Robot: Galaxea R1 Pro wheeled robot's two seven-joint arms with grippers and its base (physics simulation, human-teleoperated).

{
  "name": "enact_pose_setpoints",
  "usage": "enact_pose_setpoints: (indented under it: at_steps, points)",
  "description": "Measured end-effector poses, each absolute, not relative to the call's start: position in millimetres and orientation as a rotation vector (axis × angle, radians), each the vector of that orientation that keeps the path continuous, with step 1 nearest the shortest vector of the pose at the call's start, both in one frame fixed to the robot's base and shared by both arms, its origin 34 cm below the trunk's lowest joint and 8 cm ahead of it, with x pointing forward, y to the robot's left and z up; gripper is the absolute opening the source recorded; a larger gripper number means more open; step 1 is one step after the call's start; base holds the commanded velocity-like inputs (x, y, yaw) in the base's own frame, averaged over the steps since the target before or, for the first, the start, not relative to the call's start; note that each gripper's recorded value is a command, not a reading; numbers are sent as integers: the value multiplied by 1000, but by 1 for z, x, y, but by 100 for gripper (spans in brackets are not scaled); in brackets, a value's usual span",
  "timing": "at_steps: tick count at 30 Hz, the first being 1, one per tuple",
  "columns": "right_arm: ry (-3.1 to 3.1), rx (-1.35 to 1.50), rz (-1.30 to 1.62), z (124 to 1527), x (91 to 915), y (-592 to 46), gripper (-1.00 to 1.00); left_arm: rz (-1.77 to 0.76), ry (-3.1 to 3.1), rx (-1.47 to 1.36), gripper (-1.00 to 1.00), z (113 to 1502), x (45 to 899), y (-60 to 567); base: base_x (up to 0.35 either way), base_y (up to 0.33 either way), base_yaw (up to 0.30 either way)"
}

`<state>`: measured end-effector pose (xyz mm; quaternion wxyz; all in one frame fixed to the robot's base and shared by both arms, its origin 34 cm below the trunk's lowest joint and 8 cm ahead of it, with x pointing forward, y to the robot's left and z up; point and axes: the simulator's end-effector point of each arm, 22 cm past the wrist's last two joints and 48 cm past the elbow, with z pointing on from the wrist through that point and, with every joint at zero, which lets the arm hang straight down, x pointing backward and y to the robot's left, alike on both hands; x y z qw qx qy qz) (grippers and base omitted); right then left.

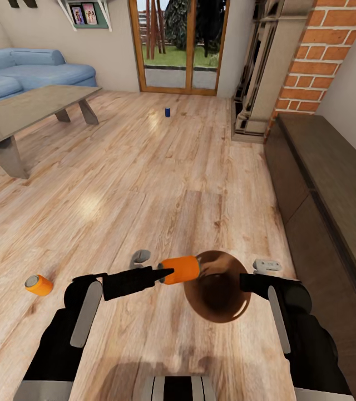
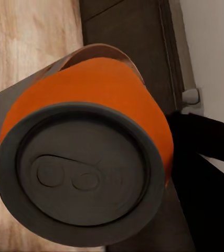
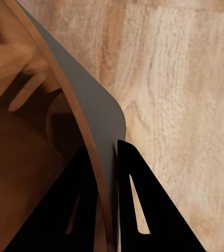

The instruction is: Put the three can of soda from the living room inside the tash can in the kitchen.

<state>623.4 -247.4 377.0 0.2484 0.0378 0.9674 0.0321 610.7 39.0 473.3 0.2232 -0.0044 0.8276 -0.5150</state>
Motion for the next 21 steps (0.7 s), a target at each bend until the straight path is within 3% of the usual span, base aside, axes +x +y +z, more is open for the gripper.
enact_pose_setpoints:
  at_steps: [21]
  points:
    - [2656,90,54,370,620,-251,-100,-1470,2455,-180,-100,418,594,-5,0,0,0]
